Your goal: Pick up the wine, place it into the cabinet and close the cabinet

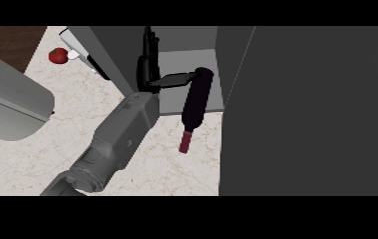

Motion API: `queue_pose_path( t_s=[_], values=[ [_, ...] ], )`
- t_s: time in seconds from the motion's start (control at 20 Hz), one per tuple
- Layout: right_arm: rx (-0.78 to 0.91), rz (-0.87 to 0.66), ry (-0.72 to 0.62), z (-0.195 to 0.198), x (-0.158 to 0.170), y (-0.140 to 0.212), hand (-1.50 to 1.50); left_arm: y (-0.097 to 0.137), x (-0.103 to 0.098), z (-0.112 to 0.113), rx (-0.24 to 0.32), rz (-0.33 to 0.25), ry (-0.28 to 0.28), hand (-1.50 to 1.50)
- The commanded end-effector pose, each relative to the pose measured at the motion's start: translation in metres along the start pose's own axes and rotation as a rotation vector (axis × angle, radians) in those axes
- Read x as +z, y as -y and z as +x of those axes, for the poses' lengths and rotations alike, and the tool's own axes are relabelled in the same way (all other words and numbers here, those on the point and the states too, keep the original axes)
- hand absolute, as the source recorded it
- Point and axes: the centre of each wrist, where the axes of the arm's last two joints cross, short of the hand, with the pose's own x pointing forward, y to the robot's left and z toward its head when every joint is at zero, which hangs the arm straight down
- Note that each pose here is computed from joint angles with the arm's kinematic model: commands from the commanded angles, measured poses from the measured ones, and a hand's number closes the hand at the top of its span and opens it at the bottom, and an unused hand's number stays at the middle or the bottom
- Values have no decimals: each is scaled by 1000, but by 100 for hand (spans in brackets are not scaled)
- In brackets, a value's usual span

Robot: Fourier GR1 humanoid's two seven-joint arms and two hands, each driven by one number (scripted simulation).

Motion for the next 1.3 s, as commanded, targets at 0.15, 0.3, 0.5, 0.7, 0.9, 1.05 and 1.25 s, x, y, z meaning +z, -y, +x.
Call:
queue_pose_path(
  t_s=[0.15,0.3,0.5,0.7,0.9,1.05,1.25],
  values=[
    [20,-10,11,15,21,3,-150,1,52,-17,28,-6,-35,-150],
    [20,-43,13,7,16,11,-150,24,73,-5,22,-24,-45,-150],
    [30,-72,31,18,15,1,-150,35,118,1,31,-36,-57,-150],
    [43,-81,26,20,24,9,-150,47,135,19,5,-37,-18,-150],
    [44,-71,9,18,30,8,-150,46,156,41,82,-51,-5,-150],
    [41,-80,22,14,19,3,-150,57,160,60,102,-30,7,-150],
    [48,-87,28,27,30,4,-150,34,182,63,81,-17,-2,-150]
  ],
)
